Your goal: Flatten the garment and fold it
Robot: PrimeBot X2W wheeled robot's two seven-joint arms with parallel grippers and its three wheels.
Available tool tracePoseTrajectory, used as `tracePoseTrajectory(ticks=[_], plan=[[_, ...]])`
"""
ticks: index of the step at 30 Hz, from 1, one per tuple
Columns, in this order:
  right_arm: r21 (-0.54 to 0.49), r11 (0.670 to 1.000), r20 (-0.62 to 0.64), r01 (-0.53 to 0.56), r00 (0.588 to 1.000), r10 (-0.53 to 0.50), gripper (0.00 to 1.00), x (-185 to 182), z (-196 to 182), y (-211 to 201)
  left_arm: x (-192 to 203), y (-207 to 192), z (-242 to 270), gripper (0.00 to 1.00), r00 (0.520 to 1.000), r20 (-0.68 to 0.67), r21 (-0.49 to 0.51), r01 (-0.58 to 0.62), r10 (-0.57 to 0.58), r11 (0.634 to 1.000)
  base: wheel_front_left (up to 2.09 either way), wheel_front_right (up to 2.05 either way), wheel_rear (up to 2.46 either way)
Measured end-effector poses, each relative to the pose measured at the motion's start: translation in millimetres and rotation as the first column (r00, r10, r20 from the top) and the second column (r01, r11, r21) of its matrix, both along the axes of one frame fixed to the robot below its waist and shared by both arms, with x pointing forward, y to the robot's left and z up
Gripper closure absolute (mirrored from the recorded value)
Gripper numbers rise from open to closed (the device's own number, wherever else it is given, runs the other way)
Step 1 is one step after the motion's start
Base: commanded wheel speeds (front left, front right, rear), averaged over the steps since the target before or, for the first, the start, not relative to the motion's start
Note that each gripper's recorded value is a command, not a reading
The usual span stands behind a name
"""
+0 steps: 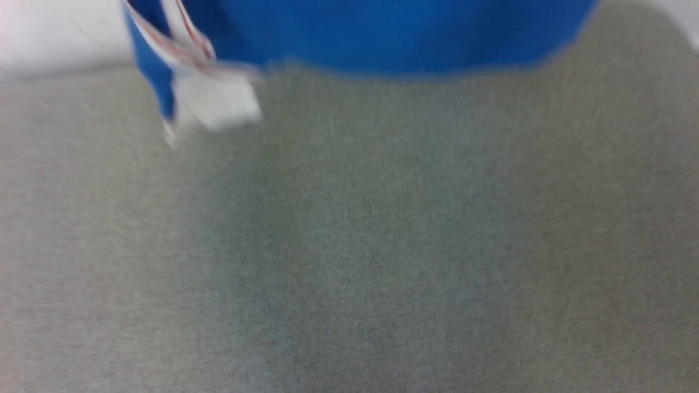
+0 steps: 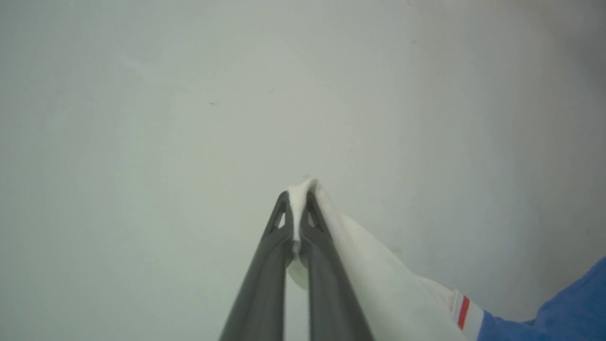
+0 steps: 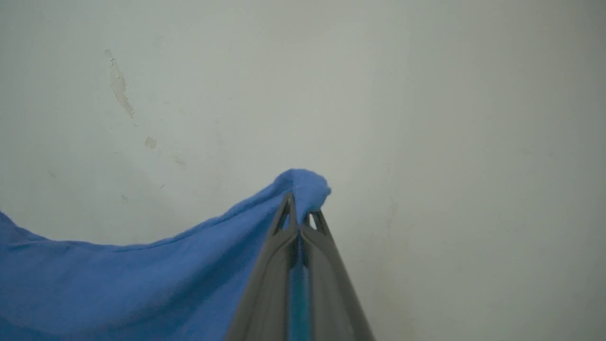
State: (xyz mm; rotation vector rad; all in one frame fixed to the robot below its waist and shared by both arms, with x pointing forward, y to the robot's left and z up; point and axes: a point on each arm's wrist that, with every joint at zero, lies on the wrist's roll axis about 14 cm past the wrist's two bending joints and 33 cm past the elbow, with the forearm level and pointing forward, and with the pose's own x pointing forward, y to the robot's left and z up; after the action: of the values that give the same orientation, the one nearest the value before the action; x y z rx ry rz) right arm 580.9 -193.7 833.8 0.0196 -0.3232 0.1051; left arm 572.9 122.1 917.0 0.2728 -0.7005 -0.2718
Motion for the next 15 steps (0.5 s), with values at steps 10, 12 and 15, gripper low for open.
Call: tracePoseTrajectory(ticks=[10,12,15], plan=[[-0.029,0.998,-0.070,0.062,0.995,-0.064,1.00,94.6,-91.3,-13.7,89.2,-4.8,-56.8,1.00,0.997,0.078,-0.023,0.015,-0.013,1.000,0.00,0.00,0.00],[-0.041,0.997,-0.085,0.067,0.994,-0.071,1.00,109.2,-112.3,-14.2,107.0,-4.5,-77.7,1.00,0.998,0.063,-0.031,0.022,-0.020,0.999,0.00,0.00,0.00],[-0.065,0.996,-0.126,0.060,0.990,-0.067,1.00,129.2,-150.6,-10.1,132.1,-5.9,-118.0,1.00,0.999,0.026,-0.041,0.045,-0.044,0.998,0.00,0.00,0.00]])
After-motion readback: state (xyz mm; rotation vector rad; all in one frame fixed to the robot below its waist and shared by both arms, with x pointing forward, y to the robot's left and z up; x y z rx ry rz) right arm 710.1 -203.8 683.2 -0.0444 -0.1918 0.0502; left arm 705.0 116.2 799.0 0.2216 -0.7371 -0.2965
